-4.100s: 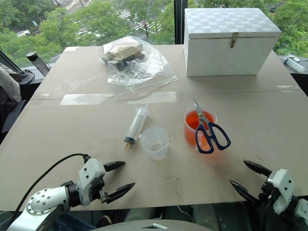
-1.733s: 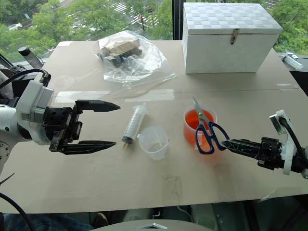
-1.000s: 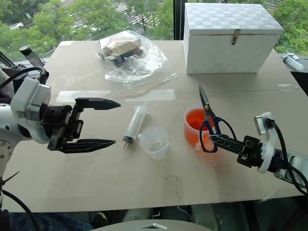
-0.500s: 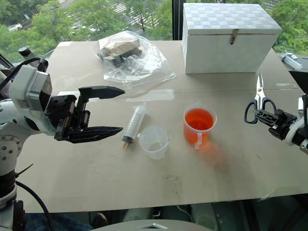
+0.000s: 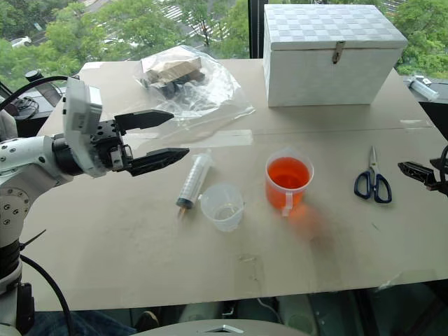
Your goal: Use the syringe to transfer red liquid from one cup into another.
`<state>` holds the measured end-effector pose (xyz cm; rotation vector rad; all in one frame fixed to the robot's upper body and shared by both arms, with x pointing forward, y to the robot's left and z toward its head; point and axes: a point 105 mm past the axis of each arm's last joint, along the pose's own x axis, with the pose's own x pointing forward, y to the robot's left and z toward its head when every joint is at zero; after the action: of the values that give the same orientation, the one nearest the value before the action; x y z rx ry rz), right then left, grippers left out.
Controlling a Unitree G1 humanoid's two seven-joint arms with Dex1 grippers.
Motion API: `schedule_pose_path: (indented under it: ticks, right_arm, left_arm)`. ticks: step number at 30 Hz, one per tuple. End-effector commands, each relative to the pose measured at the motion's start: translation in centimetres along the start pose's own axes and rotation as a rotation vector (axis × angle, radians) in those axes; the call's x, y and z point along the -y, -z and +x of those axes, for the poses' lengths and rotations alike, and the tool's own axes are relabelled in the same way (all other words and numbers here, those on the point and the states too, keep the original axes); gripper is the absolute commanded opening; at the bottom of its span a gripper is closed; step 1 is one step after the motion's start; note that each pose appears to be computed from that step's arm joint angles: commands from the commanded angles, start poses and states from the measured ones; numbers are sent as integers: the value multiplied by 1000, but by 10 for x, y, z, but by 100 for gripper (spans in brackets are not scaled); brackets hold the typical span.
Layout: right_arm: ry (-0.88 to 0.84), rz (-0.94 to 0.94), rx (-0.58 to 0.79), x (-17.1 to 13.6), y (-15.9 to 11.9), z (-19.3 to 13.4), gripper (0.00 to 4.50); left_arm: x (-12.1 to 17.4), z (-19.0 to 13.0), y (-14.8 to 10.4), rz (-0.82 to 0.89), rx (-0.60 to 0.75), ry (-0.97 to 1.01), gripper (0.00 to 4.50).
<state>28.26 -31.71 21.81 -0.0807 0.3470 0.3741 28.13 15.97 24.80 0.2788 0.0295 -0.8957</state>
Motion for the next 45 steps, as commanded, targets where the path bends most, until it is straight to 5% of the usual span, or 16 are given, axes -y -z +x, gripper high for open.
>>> schedule_pose_path:
  ticks: [1,7,10,20,26,45]
  right_arm:
    - [-311,-185,233,-65,-61,-17,440]
    - [-740,-281,335,-152,-82,-45,440]
    - [-816,-293,339,-167,-82,-49,440]
    - [-850,-354,246,-178,-69,-44,440]
    - [-859,-353,267,-183,-73,-46,440]
    - [-806,-317,287,-191,-70,-41,440]
  left_arm:
    - [-9,8,3,2,-55,-141,450]
    - [-19,20,21,-125,-155,-325,450]
    - [-21,23,36,-176,-224,-402,450]
    - [-1,61,67,-342,-397,-475,450]
    - [-3,54,92,-298,-532,-527,450]
    - [-9,64,119,-357,-674,-488,450]
